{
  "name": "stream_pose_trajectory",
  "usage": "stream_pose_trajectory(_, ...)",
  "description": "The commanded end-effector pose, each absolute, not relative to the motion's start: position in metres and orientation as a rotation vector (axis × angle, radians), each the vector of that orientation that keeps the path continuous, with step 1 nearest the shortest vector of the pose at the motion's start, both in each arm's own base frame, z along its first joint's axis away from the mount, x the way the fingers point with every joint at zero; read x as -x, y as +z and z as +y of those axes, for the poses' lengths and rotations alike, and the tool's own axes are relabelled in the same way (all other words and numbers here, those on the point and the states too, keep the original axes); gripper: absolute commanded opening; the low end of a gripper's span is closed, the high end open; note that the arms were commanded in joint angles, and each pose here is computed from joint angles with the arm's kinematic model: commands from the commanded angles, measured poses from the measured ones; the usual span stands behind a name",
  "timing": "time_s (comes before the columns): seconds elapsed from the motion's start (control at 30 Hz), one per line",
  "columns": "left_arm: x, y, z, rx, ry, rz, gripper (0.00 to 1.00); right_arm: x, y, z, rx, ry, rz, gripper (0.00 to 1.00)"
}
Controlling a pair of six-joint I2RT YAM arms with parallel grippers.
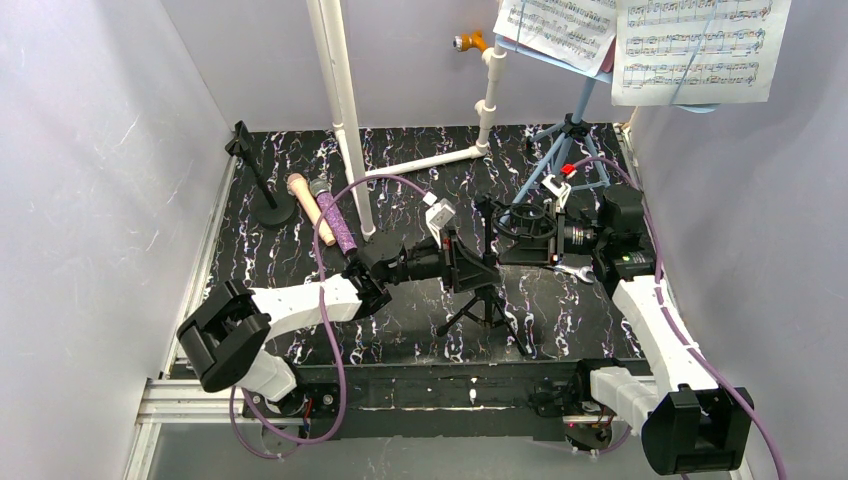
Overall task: Pack up the instrument practice props
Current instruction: Unscrew the knob on the microphone stand.
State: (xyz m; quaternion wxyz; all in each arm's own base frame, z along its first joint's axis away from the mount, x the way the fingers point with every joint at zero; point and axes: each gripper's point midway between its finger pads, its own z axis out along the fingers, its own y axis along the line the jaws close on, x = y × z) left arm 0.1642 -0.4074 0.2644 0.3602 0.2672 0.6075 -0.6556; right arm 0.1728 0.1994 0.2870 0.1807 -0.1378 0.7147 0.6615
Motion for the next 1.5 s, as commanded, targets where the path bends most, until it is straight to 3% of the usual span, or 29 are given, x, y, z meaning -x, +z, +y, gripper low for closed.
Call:
stream_pose_trajectory(0.0,-0.166,0.305,-0.414,-0.689,-1.696,1.413,0.0,-0.174,0.298,0.202,0.434,1.86,1.975,0.65)
stream_pose_trajectory(0.33,-0.169,0.305,-0.414,-0.674,-1.672,1.408,0.0,-0.171,0.296,0.202,0.45,1.863,1.965,0.43)
stream_pose_trajectory(0.63,-0.171,0.304,-0.41,-0.65,-1.651,1.414,0.0,-0.171,0.295,0.202,0.461,1.852,1.953,0.43)
stream_pose_trajectory(0.7,-0.172,0.304,-0.409,-0.646,-1.646,1.413,0.0,-0.171,0.295,0.202,0.47,1.846,1.947,0.32)
stream_pose_trajectory(0.77,-0.174,0.305,-0.407,-0.617,-1.645,1.423,0.0,-0.169,0.297,0.202,0.544,1.819,1.904,0.01)
stream_pose_trajectory(0.87,-0.174,0.31,-0.407,-0.474,-1.756,1.504,0.0,-0.164,0.29,0.201,0.771,1.657,1.779,0.01)
stream_pose_trajectory(1.0,-0.173,0.333,-0.402,-0.13,-2.097,1.518,0.0,-0.128,0.281,0.194,1.382,1.196,1.082,0.01)
stream_pose_trajectory(1.17,-0.168,0.331,-0.404,-0.221,-2.063,1.492,0.0,-0.13,0.281,0.193,1.349,1.234,1.107,0.01)
stream_pose_trajectory(1.3,-0.163,0.325,-0.403,-0.322,-1.997,1.462,0.0,-0.129,0.275,0.192,1.28,1.348,1.232,0.45)
stream_pose_trajectory(1.4,-0.161,0.327,-0.397,-0.392,-1.923,1.409,0.0,-0.137,0.274,0.192,1.212,1.411,1.326,0.7)
stream_pose_trajectory(1.47,-0.16,0.329,-0.394,-0.436,-1.867,1.381,0.0,-0.142,0.274,0.189,1.137,1.466,1.414,0.78)
